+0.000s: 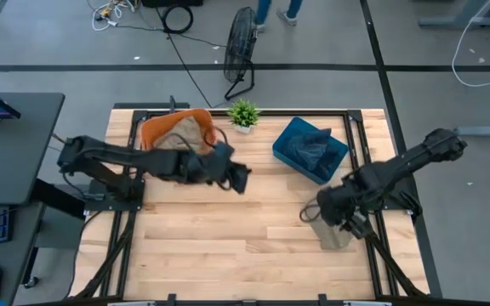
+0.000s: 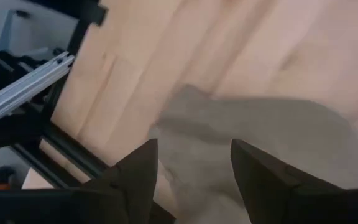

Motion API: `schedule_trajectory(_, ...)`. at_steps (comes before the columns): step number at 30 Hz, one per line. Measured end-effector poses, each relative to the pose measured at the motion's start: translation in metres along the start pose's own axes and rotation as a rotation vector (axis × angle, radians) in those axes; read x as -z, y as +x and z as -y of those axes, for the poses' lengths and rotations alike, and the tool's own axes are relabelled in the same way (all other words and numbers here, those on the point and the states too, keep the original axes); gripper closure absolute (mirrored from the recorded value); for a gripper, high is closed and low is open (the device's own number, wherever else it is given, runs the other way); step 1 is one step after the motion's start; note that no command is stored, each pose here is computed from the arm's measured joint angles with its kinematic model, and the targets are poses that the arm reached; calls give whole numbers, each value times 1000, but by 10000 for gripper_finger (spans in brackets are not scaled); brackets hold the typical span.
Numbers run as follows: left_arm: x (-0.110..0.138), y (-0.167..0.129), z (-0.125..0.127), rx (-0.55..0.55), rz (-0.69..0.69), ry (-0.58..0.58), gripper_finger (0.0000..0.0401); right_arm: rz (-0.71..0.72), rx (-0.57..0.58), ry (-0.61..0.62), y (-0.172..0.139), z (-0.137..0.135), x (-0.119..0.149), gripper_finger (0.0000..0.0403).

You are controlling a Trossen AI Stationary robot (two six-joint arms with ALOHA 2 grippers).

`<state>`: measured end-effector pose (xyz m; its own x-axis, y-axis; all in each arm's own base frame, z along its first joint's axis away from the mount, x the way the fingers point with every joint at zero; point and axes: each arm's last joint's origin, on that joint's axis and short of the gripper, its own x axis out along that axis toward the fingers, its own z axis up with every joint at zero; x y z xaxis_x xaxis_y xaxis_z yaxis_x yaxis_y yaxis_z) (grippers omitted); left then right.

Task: Pick & Place hat
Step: Put the brown cap into the orange bin

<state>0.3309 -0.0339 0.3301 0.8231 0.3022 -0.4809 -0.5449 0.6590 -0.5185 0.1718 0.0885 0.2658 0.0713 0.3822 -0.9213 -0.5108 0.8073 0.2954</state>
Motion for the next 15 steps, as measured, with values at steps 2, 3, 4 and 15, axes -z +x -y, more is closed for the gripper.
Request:
schedule_trajectory(2,16,7,9,19,-28,31,263,-6,-20,-31,14,-5,2,195)
schedule_trajectory(3,24,10,13,28,-41,48,263,-10,-27,-54,21,-8,4,195)
schedule_trajectory(4,32,14,17,35,-54,61,263,-17,-33,-80,27,-11,5,196)
schedule_trajectory(15,85,38,29,7,-128,29,263,-45,179,-125,53,-22,17,209)
